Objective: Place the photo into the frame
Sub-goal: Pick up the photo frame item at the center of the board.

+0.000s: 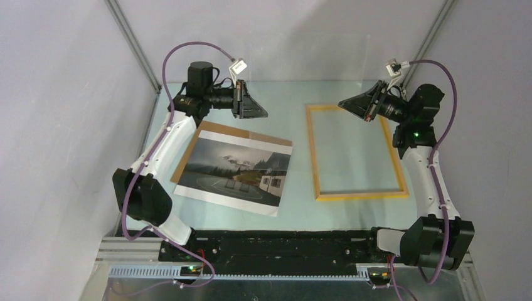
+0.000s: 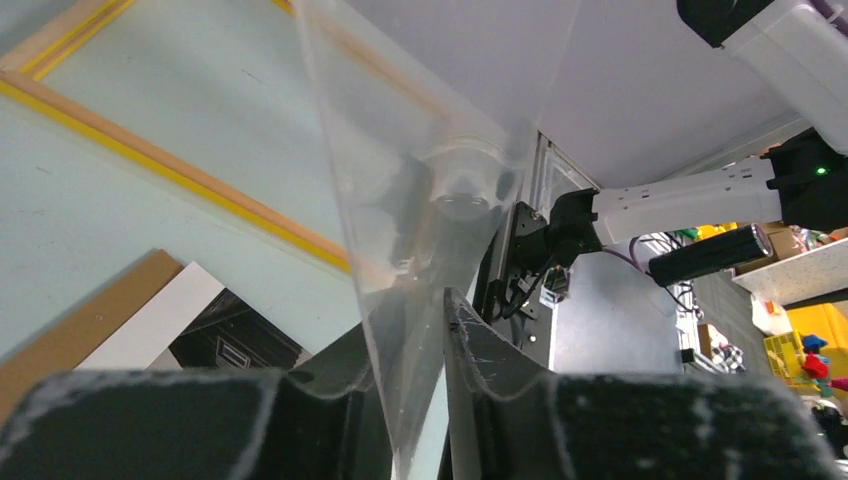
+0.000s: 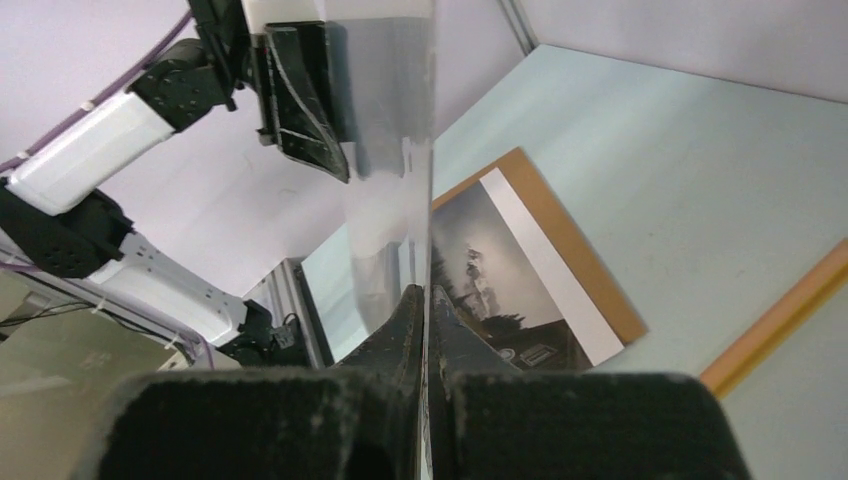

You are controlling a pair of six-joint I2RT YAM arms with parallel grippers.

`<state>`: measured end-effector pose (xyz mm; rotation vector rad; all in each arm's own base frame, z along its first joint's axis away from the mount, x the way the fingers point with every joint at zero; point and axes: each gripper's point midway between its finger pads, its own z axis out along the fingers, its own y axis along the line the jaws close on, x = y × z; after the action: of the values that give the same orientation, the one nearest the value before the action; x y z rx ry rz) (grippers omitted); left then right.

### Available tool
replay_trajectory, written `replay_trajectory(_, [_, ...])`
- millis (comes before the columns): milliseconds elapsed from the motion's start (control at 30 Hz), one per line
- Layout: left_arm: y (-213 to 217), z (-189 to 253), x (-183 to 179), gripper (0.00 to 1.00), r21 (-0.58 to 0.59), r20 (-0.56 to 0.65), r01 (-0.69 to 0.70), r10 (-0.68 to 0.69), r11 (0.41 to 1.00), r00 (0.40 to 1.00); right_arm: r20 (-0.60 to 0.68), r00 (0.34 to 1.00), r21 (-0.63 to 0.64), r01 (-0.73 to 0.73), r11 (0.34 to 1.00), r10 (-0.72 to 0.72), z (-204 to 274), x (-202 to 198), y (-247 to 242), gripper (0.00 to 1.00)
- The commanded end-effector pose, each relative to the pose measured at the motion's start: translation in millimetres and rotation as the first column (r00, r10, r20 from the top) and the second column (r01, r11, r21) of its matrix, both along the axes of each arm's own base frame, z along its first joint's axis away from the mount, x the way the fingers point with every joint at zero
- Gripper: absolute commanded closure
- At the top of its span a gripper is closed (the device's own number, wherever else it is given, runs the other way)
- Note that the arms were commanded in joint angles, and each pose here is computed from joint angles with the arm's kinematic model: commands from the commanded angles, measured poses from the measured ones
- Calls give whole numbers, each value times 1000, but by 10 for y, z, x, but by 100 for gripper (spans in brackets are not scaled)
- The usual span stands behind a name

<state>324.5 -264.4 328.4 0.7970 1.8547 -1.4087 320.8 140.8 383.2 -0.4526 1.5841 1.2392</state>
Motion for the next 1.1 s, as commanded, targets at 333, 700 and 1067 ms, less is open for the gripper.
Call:
replay_trajectory(333, [-32,275,-114,100,-37,37,6,-4,999,999,45,994,-41,98,994,-96,-147,68,-109,100])
replay_trajectory(700, [-149,289,-26,100,-149,-146,-119,97,982,984,-12,974,-116,224,968,-227,-430,198,-312,29])
replay_trajectory(1067, [-127,295,68,100,-150,-223,-219,182,964,958,-44,792,-382,551,742,-610,-1014,367,-1261,9])
